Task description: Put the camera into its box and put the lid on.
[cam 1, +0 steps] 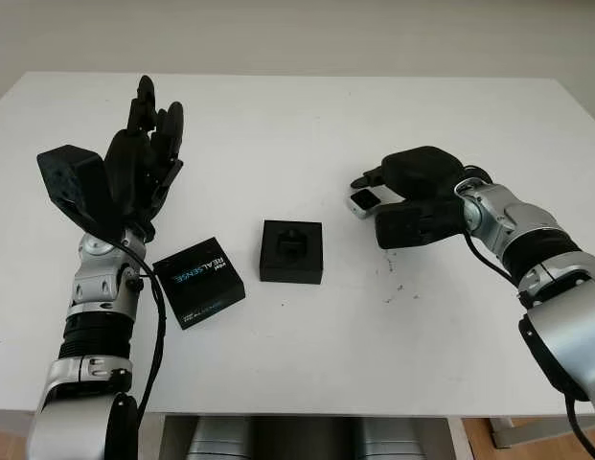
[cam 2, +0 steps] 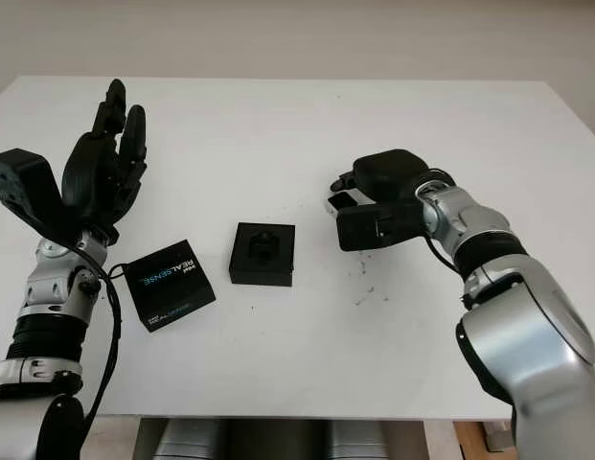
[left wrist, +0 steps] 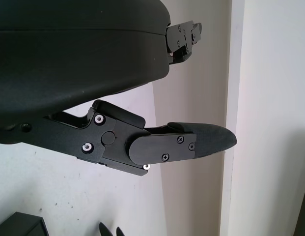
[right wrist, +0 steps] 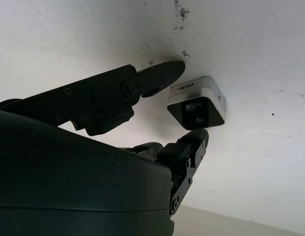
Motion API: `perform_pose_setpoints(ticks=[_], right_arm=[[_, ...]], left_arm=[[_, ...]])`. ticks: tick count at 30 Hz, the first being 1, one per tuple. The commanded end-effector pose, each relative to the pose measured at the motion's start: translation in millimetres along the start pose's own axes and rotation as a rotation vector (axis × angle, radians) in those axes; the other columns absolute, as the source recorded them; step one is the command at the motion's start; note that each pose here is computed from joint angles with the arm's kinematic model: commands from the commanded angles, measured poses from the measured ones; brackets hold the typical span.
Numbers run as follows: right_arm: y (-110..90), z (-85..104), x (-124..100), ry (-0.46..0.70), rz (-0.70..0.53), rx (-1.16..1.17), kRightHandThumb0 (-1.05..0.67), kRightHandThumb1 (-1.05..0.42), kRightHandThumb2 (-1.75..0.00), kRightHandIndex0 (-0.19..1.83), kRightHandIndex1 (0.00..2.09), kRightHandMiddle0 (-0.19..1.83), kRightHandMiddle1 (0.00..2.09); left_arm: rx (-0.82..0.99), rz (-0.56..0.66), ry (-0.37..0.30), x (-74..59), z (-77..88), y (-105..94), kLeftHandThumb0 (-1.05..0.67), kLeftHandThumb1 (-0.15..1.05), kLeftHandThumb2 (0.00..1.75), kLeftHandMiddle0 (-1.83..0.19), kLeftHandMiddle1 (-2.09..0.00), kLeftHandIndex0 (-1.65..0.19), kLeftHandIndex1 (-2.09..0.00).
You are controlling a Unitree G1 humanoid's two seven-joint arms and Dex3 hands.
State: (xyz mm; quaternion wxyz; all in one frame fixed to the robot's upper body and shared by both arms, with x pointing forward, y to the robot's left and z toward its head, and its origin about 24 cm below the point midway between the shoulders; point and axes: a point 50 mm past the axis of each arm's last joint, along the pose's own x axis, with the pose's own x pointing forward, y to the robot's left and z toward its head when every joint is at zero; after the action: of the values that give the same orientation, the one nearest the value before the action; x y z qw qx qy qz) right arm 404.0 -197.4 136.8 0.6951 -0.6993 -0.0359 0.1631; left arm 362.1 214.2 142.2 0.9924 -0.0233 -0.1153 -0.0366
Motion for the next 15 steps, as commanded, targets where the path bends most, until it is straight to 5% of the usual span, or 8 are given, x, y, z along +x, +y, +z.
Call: perform_pose_setpoints(ticks=[1,15], right_arm=[[4.5,1.5,0.4,0.000,0.006,0.056,-0.28,-0.91,-0.06,0.39,0.04,0.57,0.06],[12.9,4.2,0.6,-0.003,0.003,0.072,-0.26,-0.94,-0.06,0.45,0.07,0.79,0.19]], left_arm=[[-0.003,0.000,-0.023,2.1,4.9,-0.2,-0.67,1.05,0.46,0.19,-0.04,0.19,0.00],[-0.005,0.000,-0.022,0.0,3.7,0.5,-0.67,1.05,0.45,0.19,-0.01,0.19,0.00]])
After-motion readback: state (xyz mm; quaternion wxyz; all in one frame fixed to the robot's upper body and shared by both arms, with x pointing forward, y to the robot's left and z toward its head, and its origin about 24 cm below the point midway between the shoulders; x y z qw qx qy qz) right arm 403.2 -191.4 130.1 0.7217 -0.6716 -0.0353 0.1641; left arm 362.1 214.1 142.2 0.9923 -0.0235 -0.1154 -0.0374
